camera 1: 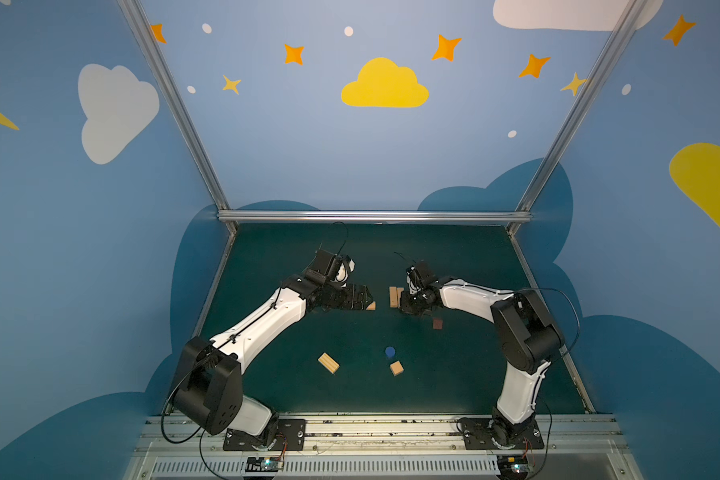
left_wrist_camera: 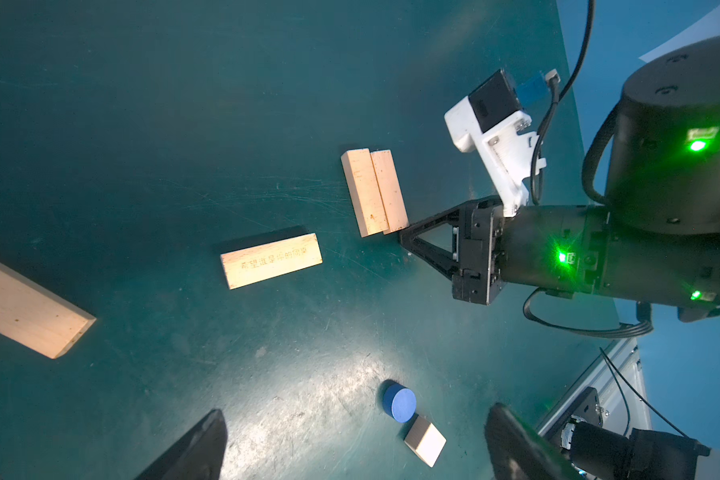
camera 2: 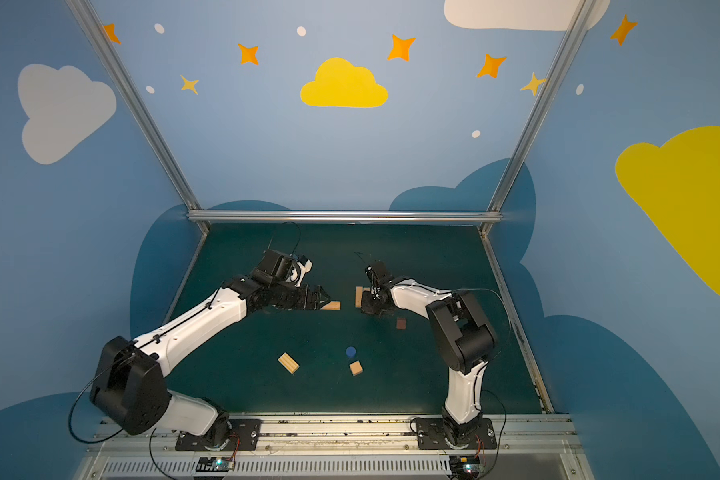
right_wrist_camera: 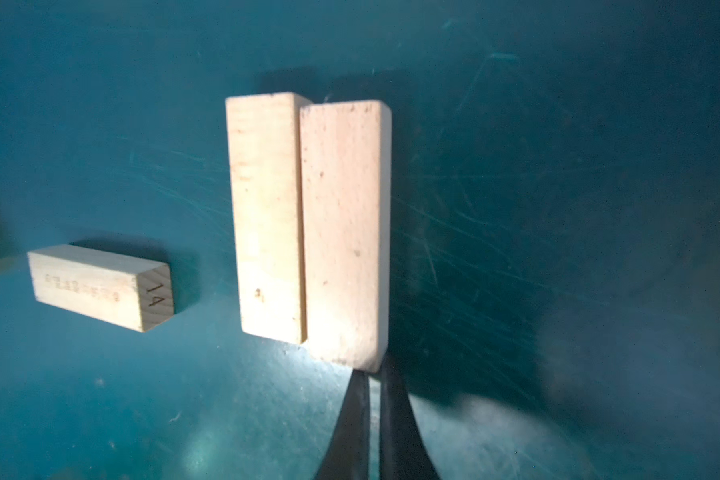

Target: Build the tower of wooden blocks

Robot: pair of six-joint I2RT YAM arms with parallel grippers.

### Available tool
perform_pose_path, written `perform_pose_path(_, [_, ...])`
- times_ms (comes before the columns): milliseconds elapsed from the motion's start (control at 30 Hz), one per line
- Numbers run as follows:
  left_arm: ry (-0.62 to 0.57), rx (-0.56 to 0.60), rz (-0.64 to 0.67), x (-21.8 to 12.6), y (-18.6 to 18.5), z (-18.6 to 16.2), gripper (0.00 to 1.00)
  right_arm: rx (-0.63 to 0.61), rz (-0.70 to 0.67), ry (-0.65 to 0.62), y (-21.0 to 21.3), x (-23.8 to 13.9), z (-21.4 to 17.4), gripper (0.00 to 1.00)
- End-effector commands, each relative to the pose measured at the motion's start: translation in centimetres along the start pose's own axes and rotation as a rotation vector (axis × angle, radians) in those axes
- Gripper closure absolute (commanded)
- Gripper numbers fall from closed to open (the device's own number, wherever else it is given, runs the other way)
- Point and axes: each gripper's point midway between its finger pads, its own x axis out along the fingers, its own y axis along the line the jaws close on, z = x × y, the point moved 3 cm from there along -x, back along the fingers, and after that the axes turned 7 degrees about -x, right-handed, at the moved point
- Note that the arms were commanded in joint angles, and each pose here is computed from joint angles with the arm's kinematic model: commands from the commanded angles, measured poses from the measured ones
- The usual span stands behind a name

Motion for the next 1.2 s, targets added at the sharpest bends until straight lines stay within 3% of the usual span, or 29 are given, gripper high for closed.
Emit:
perform_pose_path(0, [-0.021,0.010,-0.016,-0.8,-0.7,0.3,0.04,0.010,0.007,-0.002,0.2,0.3,0.6,1.00])
perform_pose_path(800, [-0.022,0.009,-0.009,-0.8,-0.5,0.3,0.04,0.003,0.004,0.005,0.3,-0.2,0.5,1.00])
perform_pose_path(1167, [-0.046,-0.004,0.003,-0.8,-0.4,0.7,0.04,-0.011,0.030,-0.031,0.9,-3.1,0.1,1.00])
